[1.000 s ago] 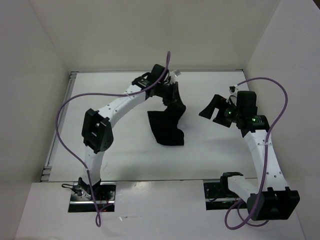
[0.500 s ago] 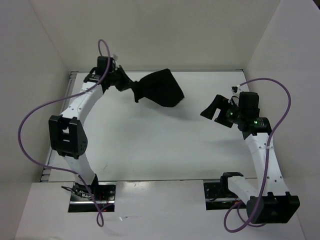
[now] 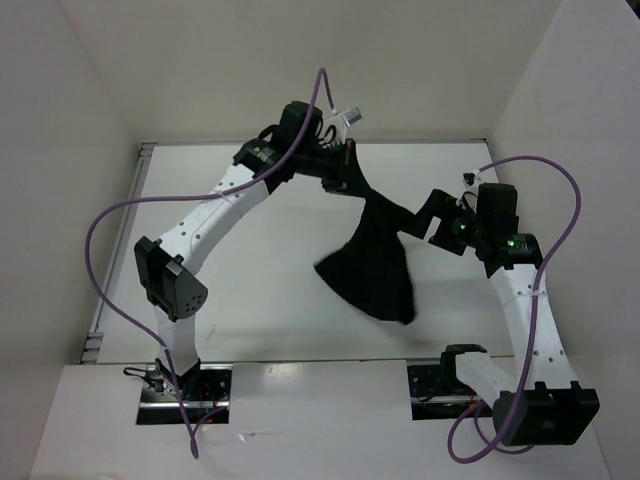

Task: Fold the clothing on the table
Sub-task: Move the skirt to the center of the board, then flatten the skirt out

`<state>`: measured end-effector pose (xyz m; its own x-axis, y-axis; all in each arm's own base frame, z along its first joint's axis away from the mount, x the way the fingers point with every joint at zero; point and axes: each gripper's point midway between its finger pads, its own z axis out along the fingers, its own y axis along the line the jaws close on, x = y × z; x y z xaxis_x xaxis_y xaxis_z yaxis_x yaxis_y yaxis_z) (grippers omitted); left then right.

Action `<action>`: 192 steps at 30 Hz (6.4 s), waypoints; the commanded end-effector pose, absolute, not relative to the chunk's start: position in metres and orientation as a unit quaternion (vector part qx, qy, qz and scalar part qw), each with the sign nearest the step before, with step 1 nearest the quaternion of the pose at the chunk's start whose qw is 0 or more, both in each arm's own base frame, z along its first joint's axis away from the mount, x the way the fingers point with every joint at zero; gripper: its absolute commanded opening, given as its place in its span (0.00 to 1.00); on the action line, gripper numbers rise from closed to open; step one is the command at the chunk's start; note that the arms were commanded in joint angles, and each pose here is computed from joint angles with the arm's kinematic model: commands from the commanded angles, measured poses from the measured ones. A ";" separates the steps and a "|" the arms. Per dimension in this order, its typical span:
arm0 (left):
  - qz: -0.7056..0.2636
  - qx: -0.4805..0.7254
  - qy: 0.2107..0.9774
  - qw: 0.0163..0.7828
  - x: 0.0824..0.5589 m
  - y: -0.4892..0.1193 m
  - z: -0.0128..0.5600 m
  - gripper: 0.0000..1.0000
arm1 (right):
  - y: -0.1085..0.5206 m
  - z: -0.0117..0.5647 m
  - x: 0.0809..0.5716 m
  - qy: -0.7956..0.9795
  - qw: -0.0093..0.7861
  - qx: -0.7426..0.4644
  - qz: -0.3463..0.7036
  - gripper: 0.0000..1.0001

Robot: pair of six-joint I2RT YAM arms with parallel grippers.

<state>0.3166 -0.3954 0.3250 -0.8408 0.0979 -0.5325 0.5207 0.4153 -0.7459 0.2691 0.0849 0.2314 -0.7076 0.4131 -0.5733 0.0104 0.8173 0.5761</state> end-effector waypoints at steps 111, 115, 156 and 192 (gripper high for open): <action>-0.380 -0.094 0.904 0.174 0.339 -0.182 0.148 0.00 | 0.124 0.144 0.273 0.938 0.208 0.150 0.234 0.00; -0.409 -0.077 0.889 0.191 0.334 -0.188 0.177 0.00 | 0.133 0.178 0.265 0.927 0.231 0.112 0.273 0.00; -0.470 -0.045 0.856 0.210 0.428 -0.219 0.227 0.00 | 0.133 0.314 0.388 0.839 0.426 0.051 0.335 0.00; -0.367 -0.069 0.927 0.009 0.254 -0.193 0.052 0.00 | 0.144 0.113 0.137 0.940 -0.040 0.139 0.308 0.47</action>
